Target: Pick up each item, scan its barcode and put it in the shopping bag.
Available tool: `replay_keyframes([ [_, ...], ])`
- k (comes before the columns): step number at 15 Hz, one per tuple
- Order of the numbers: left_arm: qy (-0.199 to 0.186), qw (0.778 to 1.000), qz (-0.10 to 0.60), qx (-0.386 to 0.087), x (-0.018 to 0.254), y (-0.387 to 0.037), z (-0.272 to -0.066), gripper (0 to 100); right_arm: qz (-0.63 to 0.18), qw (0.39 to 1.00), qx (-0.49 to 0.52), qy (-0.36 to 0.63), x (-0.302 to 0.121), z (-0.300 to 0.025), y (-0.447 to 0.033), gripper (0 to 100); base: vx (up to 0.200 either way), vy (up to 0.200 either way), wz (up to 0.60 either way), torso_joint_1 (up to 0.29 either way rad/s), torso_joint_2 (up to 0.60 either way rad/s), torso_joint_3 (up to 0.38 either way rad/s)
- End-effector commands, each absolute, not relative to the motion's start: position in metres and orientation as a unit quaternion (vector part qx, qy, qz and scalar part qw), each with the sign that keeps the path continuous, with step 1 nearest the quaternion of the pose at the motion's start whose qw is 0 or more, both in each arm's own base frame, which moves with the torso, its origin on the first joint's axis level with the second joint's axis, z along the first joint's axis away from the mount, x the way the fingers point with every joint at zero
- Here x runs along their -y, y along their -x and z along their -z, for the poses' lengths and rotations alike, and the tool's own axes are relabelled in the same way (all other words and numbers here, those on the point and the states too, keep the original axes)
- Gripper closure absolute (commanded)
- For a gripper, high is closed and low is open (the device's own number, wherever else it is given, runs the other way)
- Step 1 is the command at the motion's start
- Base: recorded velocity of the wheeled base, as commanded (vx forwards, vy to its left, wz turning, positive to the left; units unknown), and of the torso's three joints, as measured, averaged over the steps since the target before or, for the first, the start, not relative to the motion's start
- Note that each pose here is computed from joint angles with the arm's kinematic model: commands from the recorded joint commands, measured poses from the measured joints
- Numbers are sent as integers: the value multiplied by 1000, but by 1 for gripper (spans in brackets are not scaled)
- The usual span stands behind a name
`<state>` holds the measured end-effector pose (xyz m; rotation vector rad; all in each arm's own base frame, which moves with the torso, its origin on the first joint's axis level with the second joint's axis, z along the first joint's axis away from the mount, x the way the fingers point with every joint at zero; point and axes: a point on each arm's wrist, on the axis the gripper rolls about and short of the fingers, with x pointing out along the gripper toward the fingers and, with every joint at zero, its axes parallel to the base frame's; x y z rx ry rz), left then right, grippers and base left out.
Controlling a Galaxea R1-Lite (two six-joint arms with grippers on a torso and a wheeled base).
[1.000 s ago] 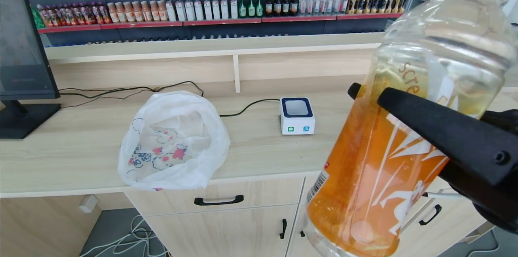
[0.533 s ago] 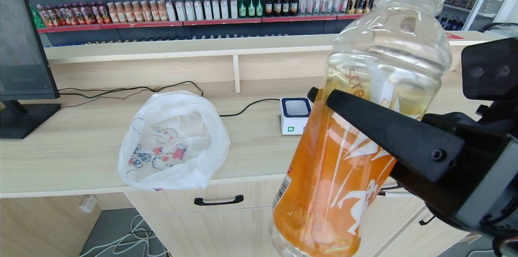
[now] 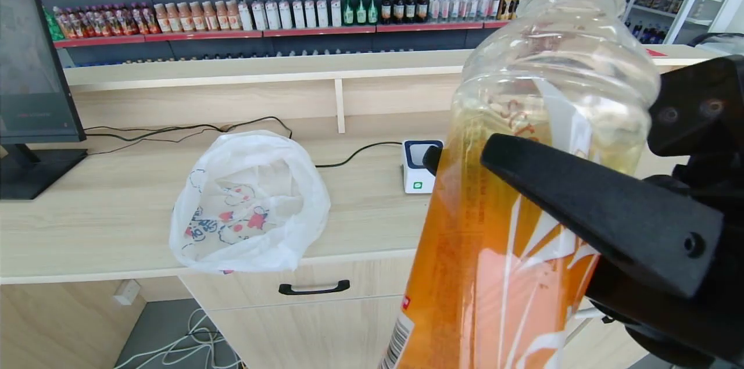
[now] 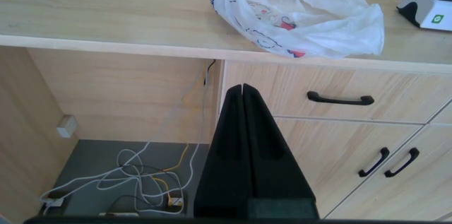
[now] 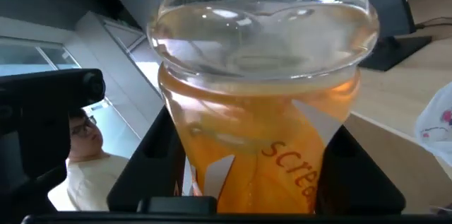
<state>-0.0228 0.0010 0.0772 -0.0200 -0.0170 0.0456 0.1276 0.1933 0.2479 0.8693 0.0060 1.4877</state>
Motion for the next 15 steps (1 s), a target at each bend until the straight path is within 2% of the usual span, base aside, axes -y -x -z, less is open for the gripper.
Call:
replay_keyframes([
  [1,10,1000,-23,9,-1,23,-77,100,-660,637,-5,-397,-190,-254,-123,100,0,0,0,0,0,0],
  [7,10,1000,-23,9,-1,23,-77,100,-667,605,-19,-435,-179,-265,-115,100,0,0,0,0,0,0],
  [15,10,1000,-23,8,-1,23,-77,100,-688,579,-28,-437,-173,-267,-94,100,0,0,0,0,0,0],
])
